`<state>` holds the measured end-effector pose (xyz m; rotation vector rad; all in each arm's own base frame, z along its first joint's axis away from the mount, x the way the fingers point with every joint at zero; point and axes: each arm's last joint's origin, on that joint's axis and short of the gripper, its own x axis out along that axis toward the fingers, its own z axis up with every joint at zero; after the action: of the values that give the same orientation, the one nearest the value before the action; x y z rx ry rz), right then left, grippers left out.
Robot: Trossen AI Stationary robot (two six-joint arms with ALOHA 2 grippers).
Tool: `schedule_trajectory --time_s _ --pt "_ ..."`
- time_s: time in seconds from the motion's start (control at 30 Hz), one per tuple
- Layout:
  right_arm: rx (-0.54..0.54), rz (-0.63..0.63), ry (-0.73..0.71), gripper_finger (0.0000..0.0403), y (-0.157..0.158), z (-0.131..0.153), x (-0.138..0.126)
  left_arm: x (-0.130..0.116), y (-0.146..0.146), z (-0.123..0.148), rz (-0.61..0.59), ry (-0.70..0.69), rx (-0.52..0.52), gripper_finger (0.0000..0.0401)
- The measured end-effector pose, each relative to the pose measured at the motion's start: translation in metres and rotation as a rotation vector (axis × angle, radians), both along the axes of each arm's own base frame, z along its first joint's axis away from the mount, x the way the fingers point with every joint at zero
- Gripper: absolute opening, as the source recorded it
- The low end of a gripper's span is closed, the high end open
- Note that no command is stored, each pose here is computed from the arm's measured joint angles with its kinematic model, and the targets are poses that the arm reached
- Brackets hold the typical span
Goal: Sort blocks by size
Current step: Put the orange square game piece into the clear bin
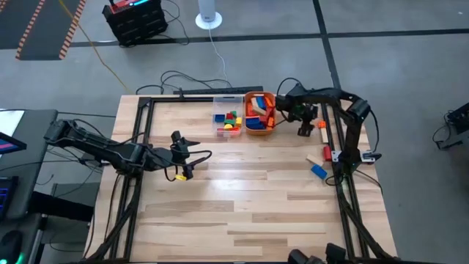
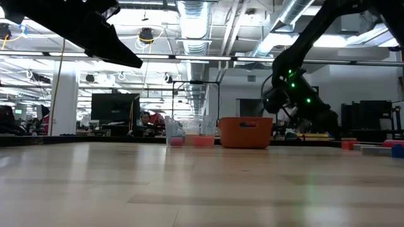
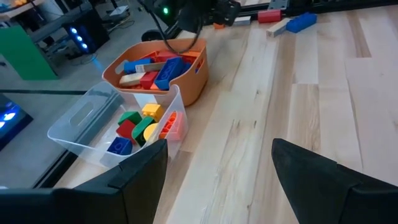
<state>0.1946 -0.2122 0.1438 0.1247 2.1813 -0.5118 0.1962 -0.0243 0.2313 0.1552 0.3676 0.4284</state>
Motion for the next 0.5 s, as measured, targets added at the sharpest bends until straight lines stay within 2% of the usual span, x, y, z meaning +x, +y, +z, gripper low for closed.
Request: schedule_trajectory --time_s 0.1,0.23,0.33,0.5 --pt "-0.031 -0.032 -0.078 0.0256 -0.002 0.012 -0.002 0.0 0.0 0.0 0.0 0.0 0.0 0.028" --pt "-0.052 -0.104 -0.089 0.0256 -0.011 0.021 -0.018 0.0 0.0 0.0 0.001 0.003 -0.003 0.028" --pt "-0.057 -0.161 -0.083 0.0256 -0.017 0.022 -0.028 0.0 0.0 -0.001 0.003 0.006 -0.005 0.028" --pt "-0.049 -0.159 -0.081 0.0255 -0.019 0.016 -0.025 -0.001 0.0 -0.002 0.006 0.021 -0.01 0.028"
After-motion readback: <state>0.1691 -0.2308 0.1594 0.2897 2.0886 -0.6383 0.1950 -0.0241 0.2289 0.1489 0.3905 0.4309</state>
